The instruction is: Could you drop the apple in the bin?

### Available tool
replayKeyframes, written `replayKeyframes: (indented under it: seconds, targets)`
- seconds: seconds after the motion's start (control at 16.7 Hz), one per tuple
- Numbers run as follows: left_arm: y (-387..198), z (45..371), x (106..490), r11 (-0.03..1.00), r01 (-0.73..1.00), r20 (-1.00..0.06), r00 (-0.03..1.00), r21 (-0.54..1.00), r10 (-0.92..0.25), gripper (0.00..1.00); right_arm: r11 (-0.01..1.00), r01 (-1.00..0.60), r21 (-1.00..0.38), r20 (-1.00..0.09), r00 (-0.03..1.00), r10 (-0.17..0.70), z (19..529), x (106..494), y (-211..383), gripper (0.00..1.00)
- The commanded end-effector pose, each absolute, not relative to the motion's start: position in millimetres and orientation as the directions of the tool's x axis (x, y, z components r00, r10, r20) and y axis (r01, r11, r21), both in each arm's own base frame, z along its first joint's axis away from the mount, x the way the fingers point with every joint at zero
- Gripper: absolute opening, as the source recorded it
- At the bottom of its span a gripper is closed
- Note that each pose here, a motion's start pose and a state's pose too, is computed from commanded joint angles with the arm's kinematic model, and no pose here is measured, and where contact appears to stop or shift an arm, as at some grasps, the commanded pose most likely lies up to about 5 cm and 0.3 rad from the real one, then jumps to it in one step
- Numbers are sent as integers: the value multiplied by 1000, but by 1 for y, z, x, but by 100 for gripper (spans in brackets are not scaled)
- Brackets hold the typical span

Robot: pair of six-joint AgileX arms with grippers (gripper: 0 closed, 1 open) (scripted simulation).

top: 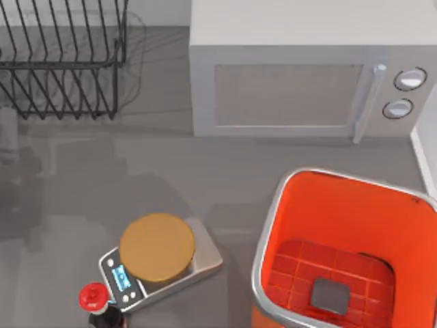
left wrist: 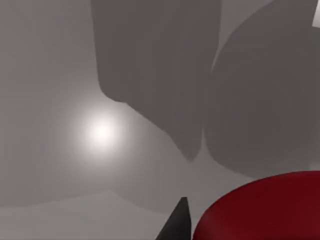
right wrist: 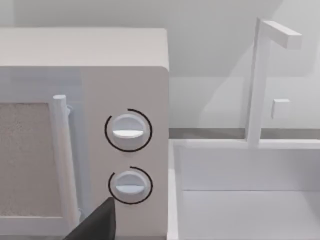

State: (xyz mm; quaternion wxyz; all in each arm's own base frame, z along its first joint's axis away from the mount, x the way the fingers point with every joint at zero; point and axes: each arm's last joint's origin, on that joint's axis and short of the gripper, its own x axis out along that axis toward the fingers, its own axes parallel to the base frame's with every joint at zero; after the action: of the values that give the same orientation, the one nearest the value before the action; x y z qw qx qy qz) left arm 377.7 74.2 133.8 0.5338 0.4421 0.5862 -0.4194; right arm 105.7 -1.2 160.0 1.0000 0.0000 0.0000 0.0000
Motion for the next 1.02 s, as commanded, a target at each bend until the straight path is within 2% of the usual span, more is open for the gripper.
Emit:
replayKeyframes:
  seconds: [0.54, 0.66, 1.02]
  targets:
    - [72, 251, 376, 249, 968, -997, -24, -5, 71, 0, 1000, 0, 0, 0, 1000, 0, 160, 106, -1, 100]
    - [71, 263, 374, 248, 969, -997, -18, 0, 72, 0, 1000, 0, 0, 0, 1000, 0, 160, 106, -1, 100]
    - [70, 261, 375, 234, 972, -997, -23, -5, 72, 0, 1000, 0, 0, 0, 1000, 0, 160, 106, -1, 100]
